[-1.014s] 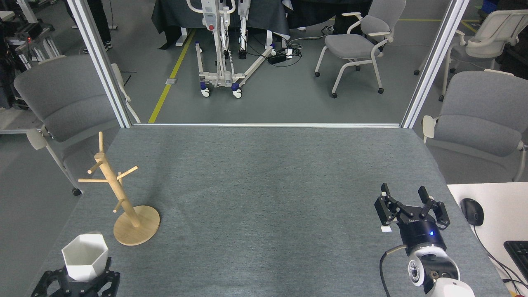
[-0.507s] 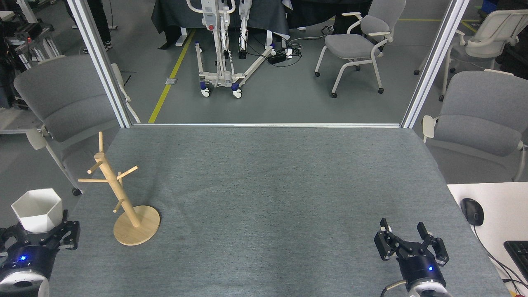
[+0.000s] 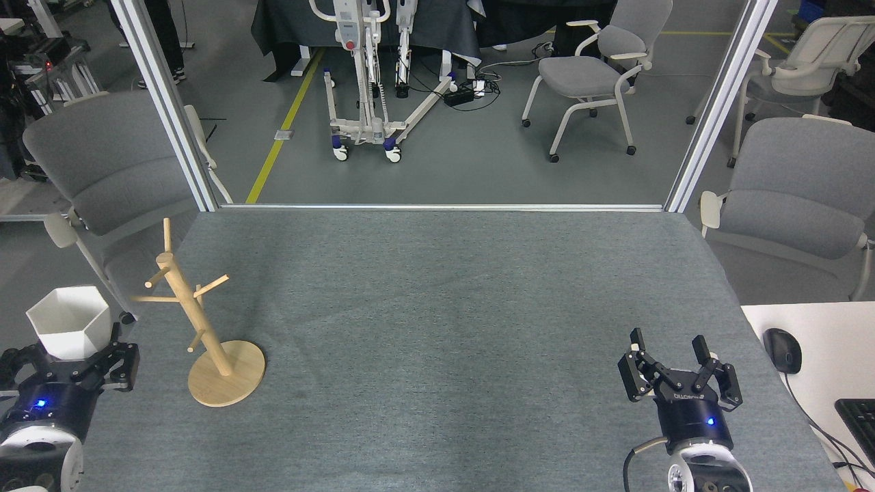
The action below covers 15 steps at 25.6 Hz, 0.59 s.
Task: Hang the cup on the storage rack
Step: 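Carry the cup with the left gripper toward the wooden stand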
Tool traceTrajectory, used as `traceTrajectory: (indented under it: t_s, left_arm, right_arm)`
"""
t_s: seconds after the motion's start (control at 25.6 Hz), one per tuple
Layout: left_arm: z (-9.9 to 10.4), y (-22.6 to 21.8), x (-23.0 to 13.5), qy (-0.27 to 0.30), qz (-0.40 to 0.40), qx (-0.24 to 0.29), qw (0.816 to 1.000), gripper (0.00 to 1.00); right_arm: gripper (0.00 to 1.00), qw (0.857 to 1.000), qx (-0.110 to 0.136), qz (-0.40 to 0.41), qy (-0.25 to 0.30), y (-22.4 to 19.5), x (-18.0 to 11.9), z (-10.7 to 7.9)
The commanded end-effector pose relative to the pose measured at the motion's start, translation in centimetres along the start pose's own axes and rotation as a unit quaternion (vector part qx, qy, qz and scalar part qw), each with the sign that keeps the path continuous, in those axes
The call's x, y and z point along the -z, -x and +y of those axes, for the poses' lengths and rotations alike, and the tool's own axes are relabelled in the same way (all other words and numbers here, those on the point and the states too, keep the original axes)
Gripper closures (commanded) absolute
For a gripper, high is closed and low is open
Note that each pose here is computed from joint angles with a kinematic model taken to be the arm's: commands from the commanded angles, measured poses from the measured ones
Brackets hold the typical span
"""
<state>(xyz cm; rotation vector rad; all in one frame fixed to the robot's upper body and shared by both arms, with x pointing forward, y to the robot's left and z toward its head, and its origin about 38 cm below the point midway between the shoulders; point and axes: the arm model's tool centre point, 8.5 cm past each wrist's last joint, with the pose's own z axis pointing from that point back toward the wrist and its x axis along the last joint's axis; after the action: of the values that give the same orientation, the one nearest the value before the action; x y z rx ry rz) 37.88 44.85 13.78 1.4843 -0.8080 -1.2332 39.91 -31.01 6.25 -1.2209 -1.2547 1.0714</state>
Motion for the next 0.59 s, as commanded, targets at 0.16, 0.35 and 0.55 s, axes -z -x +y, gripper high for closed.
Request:
traceTrajectory:
  t_s: [0.16, 0.35, 0.55]
  left_arm:
    - [-0.4, -1.0, 0.0, 0.006, -0.003, -0.001, 1.0, 1.0]
    - [-0.2, -1.6, 0.2, 0.006, -0.008, 0.006, 1.0, 1.0]
    - [0.3, -2.3, 0.7, 0.003, -0.015, 0.013, 1.0, 1.0]
  right_arm:
    - [0.0, 0.999, 0.005, -0.012, -0.032, -1.4, 0.5, 0.3]
    - [0.0, 0.999, 0.008, -0.018, -0.036, -1.7, 0.5, 0.5]
    - [0.0, 0.999, 0.014, -0.017, -0.027, -2.0, 1.2, -0.2]
